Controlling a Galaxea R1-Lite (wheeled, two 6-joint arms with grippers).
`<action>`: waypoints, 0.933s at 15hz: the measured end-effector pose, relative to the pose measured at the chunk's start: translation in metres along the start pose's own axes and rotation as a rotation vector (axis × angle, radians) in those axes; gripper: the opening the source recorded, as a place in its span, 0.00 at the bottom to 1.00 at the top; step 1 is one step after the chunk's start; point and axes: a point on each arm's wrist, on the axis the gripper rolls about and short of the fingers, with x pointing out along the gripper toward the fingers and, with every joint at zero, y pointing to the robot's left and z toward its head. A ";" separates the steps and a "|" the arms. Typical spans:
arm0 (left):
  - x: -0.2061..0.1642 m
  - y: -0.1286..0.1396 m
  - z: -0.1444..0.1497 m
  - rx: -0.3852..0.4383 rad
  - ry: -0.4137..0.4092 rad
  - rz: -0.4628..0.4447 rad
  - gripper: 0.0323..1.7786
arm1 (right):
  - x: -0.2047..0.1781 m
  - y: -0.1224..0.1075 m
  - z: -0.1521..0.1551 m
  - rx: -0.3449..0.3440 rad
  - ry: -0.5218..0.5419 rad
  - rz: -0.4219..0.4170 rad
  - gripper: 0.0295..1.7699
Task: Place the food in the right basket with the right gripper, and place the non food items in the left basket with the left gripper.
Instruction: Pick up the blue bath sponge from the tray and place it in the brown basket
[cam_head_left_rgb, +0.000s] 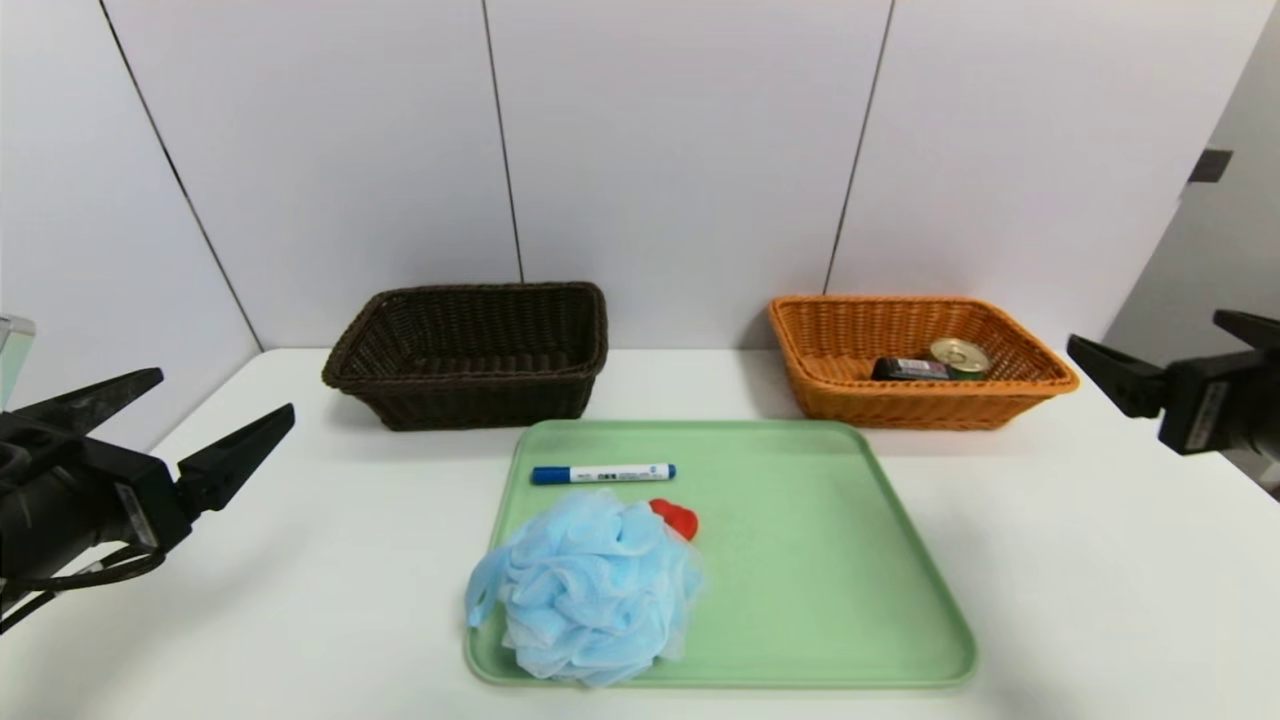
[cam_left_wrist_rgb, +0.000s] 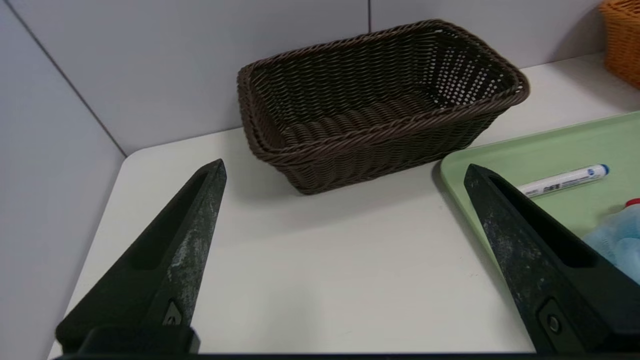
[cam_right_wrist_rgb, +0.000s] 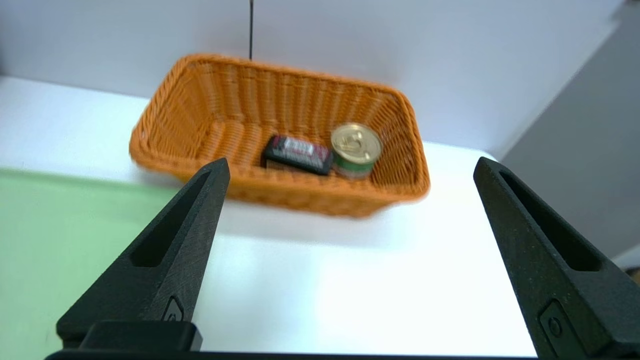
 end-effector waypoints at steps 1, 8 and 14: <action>0.004 -0.005 0.004 0.000 -0.009 -0.039 0.95 | -0.015 -0.003 -0.008 0.003 0.005 -0.001 0.95; 0.025 -0.040 0.052 0.112 0.080 -0.333 0.95 | -0.051 -0.007 -0.031 0.007 0.002 0.003 0.96; 0.011 -0.072 0.043 0.341 0.507 -0.656 0.95 | -0.052 -0.007 -0.032 0.007 -0.003 0.037 0.96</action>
